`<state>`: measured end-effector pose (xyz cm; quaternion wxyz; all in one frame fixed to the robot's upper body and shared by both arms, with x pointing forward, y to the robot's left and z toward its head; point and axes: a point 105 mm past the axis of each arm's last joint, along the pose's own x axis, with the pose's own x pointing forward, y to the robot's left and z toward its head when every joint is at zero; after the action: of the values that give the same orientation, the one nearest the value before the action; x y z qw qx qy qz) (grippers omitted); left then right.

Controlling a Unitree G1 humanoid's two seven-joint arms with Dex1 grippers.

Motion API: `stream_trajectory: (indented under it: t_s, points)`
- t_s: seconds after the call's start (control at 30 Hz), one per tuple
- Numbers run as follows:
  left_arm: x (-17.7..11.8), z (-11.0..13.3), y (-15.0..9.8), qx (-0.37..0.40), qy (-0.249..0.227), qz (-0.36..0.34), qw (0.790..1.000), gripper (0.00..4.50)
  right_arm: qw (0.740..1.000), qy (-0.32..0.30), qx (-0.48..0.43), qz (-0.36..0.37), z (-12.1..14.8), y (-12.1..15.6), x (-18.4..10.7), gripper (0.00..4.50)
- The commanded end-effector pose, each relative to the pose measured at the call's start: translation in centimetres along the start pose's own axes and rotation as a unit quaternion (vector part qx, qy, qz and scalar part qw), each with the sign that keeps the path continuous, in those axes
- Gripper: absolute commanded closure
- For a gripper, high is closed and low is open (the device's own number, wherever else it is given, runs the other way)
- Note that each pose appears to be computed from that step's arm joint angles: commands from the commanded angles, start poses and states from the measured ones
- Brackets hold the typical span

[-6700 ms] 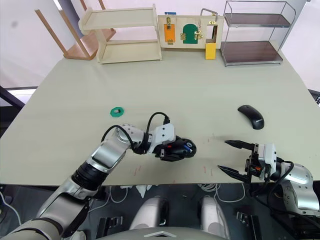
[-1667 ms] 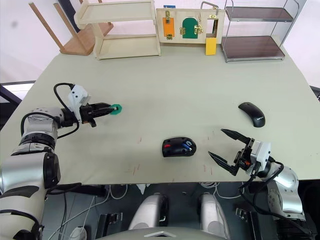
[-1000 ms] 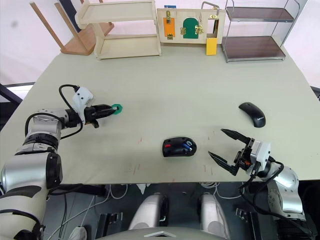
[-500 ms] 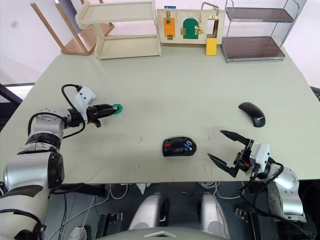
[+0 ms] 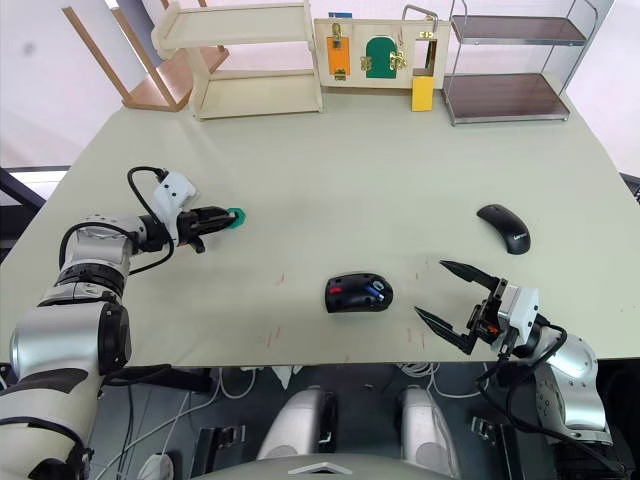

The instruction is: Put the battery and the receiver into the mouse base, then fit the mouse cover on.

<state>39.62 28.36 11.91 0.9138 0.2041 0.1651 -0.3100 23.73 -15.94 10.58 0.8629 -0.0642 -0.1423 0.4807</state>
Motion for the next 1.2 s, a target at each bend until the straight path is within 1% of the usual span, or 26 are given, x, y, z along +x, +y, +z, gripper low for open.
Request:
stream_trajectory:
  t_s: [0.03,0.07,0.1,0.13,0.4,0.53,0.73,1.0,1.07,1.2]
  points:
    - [0.0,0.0,0.0,-0.007,0.003,-0.005,1.000,3.77,1.000,-0.013,-0.026,0.003,1.2,-0.2,0.1,0.00]
    - [0.0,0.0,0.0,-0.007,0.003,-0.005,1.000,4.00,1.000,-0.013,-0.026,0.004,1.2,-0.2,0.1,0.00]
    - [0.0,0.0,0.0,-0.006,0.004,-0.004,1.000,4.37,1.000,-0.013,-0.026,0.004,1.2,-0.2,0.1,0.00]
    - [0.0,0.0,0.0,-0.005,0.006,-0.004,1.000,4.47,1.000,-0.013,-0.026,0.004,1.2,-0.2,0.2,0.00]
    - [-0.3,-0.4,0.2,-0.001,0.013,0.001,1.000,4.47,1.000,-0.014,-0.026,0.007,1.1,-0.2,0.2,0.00]
    - [-0.5,-0.2,0.3,-0.012,0.001,0.002,1.000,4.47,0.999,-0.016,-0.026,0.008,1.2,-0.2,0.3,0.00]
    - [-1.2,0.6,0.7,-0.010,-0.014,-0.004,1.000,4.47,0.999,-0.029,-0.022,0.017,1.7,0.0,0.4,0.00]
    - [-2.3,2.6,0.9,0.016,-0.055,-0.026,0.998,4.47,0.999,-0.031,-0.007,0.034,1.9,0.5,-0.1,0.00]
    - [-2.8,3.1,0.9,0.015,-0.070,-0.039,0.997,4.47,0.999,-0.035,-0.005,0.039,2.2,0.4,0.0,0.00]
    - [-3.2,4.0,0.9,0.024,-0.090,-0.040,0.995,4.47,0.998,-0.037,0.000,0.047,2.4,0.5,0.2,0.00]
